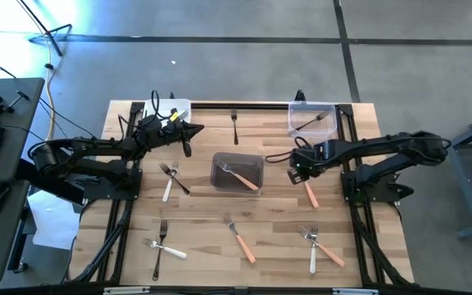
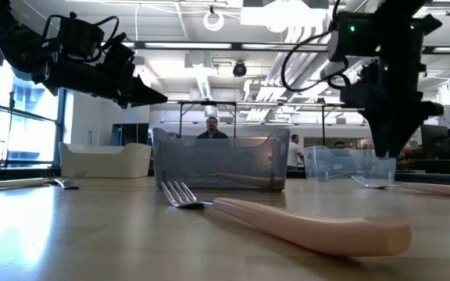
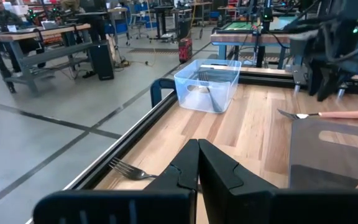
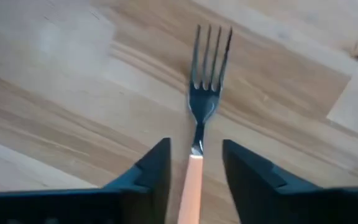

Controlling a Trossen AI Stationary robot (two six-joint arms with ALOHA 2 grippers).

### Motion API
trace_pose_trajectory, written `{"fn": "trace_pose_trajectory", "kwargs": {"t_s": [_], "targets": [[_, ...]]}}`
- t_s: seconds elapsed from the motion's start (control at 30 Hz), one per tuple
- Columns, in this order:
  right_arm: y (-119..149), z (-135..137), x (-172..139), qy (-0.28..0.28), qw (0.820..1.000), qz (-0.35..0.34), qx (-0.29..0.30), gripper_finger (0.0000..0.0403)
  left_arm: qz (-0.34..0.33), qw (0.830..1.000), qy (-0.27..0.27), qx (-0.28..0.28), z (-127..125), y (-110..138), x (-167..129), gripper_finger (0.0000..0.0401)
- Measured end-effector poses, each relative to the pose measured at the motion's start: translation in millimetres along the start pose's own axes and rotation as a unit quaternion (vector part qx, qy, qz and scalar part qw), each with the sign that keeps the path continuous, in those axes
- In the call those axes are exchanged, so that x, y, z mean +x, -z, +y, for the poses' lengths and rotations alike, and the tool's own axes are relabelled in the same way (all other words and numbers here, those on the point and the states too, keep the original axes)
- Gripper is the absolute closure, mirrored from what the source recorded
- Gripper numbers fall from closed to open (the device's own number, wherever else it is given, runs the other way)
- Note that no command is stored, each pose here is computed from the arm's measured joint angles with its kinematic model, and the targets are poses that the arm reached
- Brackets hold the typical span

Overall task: Sort silverware by color (type)
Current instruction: Put the top orange fork into the black bin

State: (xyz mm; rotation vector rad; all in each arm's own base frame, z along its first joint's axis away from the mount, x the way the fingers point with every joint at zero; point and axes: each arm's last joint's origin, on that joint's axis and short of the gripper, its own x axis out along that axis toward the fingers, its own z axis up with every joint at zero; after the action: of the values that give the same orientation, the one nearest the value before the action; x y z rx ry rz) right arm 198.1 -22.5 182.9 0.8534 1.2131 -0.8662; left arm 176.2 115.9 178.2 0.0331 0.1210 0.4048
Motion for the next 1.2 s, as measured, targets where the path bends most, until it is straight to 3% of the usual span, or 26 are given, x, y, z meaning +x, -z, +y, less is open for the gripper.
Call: {"fn": "trace_pose_trajectory", "kwargs": {"t_s": [0.1,0.23,0.6,0.9,1.2], "targets": [[1.0,-3.4,9.8,-0.005,1.0,0.006,0.003,0.0241,0.0,1.0,0.0,-0.004,0.0,0.0,0.0,0.0401],[0.7,-5.6,22.1,0.015,1.0,0.019,0.013,0.0235,0.0,1.0,0.0,-0.008,0.0,0.0,0.0,0.0401],[-0.9,4.8,53.7,0.048,0.996,0.077,-0.007,0.0294,0.0,1.0,0.0,-0.012,0.0,0.1,-0.1,0.0401],[-1.9,7.1,55.7,0.035,0.996,0.073,-0.041,0.039,0.0,1.0,0.0,-0.017,0.0,0.2,-0.1,0.0401],[-17.0,24.3,36.1,0.033,0.996,0.042,-0.074,0.0382,0.004,1.0,0.0,-0.028,-0.1,0.8,-0.1,0.0401]]}}
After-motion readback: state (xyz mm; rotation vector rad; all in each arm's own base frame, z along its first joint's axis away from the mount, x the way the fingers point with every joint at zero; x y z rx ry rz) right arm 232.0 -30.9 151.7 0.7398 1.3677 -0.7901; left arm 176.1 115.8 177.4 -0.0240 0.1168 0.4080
